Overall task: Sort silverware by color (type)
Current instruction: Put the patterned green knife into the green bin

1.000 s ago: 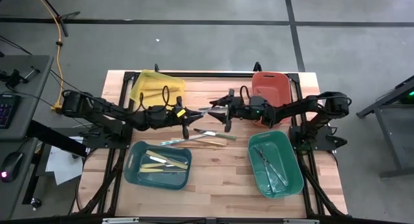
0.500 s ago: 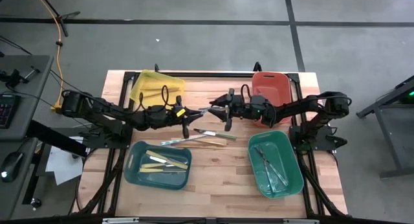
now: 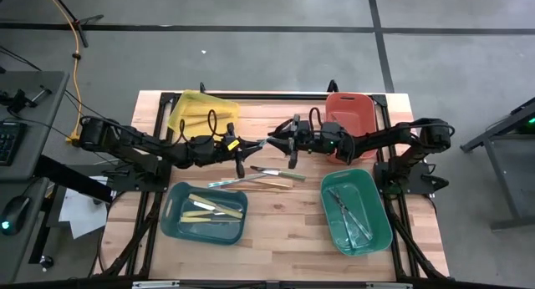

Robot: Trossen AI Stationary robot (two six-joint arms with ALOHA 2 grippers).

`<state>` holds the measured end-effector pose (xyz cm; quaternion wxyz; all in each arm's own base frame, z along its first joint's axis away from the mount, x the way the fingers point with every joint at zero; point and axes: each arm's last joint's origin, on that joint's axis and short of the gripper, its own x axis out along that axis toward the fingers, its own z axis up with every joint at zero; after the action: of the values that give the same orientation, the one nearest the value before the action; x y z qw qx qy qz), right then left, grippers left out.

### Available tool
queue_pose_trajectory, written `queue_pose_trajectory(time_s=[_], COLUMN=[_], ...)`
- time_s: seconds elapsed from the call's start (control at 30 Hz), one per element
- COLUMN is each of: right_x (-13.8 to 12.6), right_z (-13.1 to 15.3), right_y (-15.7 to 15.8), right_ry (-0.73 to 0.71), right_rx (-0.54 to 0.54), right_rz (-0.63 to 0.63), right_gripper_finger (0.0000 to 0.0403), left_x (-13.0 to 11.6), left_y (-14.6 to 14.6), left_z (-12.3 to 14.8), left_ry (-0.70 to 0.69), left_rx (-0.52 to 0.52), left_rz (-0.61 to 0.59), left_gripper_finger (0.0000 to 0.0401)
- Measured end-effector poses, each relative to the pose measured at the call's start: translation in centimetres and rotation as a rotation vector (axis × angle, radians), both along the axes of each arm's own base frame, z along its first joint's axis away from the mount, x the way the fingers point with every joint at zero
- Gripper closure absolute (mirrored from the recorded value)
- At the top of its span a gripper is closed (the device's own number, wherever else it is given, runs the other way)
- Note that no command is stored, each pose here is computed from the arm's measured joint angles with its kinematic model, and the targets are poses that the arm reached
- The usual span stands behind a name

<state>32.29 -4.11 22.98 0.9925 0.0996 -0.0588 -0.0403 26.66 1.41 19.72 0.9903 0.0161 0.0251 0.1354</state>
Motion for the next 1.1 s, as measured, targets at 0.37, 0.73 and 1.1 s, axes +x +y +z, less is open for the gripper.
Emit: queue_pose_trajectory(time_s=[0.37, 0.73, 1.1], right_x=[0.30, 0.30, -0.23], right_z=[0.07, 0.04, 0.23], right_y=[-0.06, -0.08, -0.11], right_ry=[0.029, 0.031, 0.106], right_rx=[-0.003, 0.005, -0.019], right_rz=[-0.009, -0.010, -0.038], right_gripper_finger=[0.0340, 0.0392, 0.0396], left_x=[-0.03, -0.03, -0.83], left_y=[0.08, 0.09, 0.15], left_z=[-0.07, -0.08, -0.06], left_ry=[0.007, 0.008, 0.117], left_rx=[0.003, 0.004, 0.039], left_rz=[0.028, 0.031, 0.060], left_gripper_finger=[0.0384, 0.0345, 0.0331])
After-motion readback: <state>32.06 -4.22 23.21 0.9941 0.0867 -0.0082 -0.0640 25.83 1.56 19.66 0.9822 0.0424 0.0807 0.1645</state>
